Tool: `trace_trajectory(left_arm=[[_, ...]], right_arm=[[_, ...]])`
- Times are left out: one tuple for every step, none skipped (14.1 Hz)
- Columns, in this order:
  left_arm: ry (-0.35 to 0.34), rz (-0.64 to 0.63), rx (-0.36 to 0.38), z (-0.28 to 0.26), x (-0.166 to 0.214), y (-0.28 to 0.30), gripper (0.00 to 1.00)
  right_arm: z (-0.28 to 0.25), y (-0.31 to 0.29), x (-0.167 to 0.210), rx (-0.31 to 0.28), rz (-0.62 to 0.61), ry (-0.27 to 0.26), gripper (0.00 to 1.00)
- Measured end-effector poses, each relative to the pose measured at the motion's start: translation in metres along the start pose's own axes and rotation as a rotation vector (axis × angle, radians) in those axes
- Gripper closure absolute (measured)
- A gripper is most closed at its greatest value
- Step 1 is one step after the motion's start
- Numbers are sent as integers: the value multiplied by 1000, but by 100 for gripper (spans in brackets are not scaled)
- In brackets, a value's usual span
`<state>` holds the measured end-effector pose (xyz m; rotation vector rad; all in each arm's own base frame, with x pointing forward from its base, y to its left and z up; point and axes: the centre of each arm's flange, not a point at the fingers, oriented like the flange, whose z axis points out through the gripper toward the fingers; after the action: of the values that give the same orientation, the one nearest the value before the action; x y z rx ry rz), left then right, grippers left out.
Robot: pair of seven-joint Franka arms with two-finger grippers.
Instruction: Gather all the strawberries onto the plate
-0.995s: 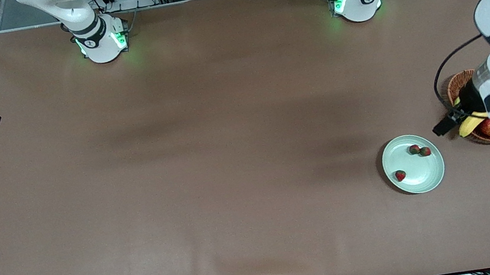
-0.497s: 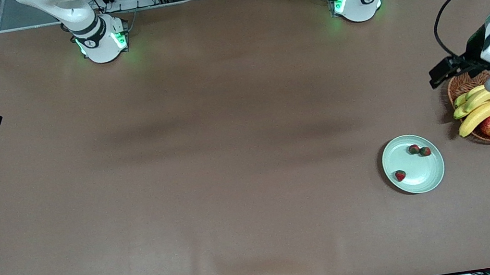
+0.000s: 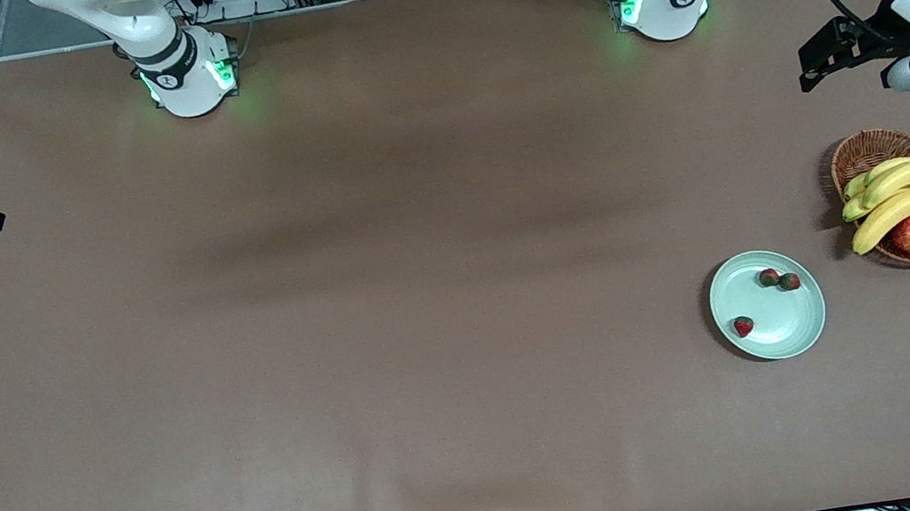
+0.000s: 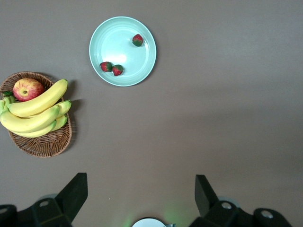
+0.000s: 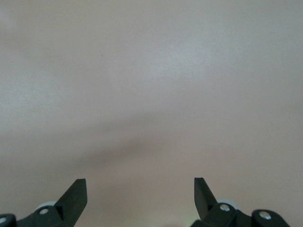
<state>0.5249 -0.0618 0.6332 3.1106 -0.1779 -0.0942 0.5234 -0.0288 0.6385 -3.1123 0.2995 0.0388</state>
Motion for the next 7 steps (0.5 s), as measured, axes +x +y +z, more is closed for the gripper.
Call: trace_trajectory(left_arm=[[-8,4,3,1,-1,6,0],[-20,0,9,2,-2,14,0],[-24,-5,15,2,-3,22,0],[-24,-5,18,2,-4,26,0],[-23,-10,20,1,-4,25,0],[-22,-18,21,-1,-4,21,0],[-18,-32,23,-3,-5,12,0]], right_arm=[[0,0,0,0,0,0,0],[0,0,0,0,0,-1,0],[0,0,0,0,0,-3,0],[0,0,0,0,0,-3,0],[1,0,0,0,0,-3,0],[1,0,0,0,0,-3,0],[1,0,0,0,0,-4,0]])
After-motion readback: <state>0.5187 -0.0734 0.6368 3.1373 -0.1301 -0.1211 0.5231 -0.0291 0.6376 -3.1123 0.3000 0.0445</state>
